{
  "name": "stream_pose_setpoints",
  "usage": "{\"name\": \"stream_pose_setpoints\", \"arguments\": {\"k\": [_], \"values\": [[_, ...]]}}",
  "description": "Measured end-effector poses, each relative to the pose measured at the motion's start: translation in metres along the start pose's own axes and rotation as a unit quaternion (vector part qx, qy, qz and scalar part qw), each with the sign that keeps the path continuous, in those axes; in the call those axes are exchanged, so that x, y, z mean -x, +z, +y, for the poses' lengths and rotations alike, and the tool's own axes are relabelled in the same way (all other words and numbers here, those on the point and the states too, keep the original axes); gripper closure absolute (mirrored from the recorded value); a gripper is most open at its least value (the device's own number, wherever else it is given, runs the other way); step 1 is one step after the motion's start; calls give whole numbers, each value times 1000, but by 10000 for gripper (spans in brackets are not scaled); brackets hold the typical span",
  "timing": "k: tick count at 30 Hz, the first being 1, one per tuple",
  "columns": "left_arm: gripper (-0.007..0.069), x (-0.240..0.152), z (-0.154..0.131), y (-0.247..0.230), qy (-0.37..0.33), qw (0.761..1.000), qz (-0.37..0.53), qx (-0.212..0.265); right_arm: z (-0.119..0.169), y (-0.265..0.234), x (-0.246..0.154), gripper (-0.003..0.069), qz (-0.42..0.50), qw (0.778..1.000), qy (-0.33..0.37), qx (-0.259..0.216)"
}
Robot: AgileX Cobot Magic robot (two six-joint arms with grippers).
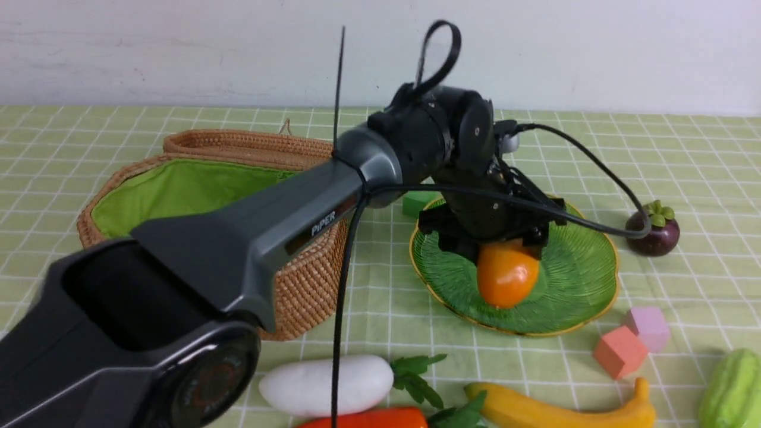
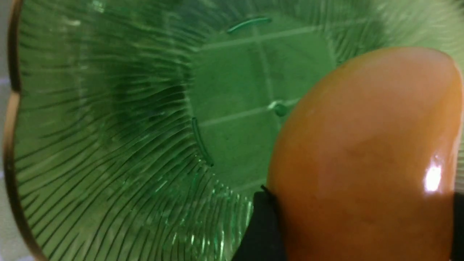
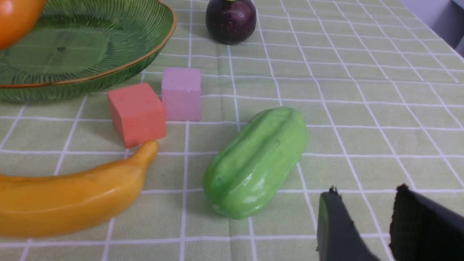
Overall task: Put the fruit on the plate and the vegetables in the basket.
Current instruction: Grab the mango with your left arm and place it on the right plate
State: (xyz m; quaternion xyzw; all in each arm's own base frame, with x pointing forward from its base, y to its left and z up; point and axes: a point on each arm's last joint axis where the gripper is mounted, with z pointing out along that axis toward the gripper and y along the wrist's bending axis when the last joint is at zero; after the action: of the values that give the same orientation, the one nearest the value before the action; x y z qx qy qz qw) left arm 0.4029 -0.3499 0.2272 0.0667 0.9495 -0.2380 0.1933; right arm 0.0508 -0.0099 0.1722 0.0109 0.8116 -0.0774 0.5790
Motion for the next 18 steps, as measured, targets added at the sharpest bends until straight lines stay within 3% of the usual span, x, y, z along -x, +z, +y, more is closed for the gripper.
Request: {"name": "stream_pose_setpoints", "arguments": {"k": [7,18], "values": [[51,-1,1,3,-6,1000,0,7,0,0,0,418,0,1000,0,0],[14,6,-10,-30,0,1000,-16,-5,0,0,0,418,0,1000,0,0]]}}
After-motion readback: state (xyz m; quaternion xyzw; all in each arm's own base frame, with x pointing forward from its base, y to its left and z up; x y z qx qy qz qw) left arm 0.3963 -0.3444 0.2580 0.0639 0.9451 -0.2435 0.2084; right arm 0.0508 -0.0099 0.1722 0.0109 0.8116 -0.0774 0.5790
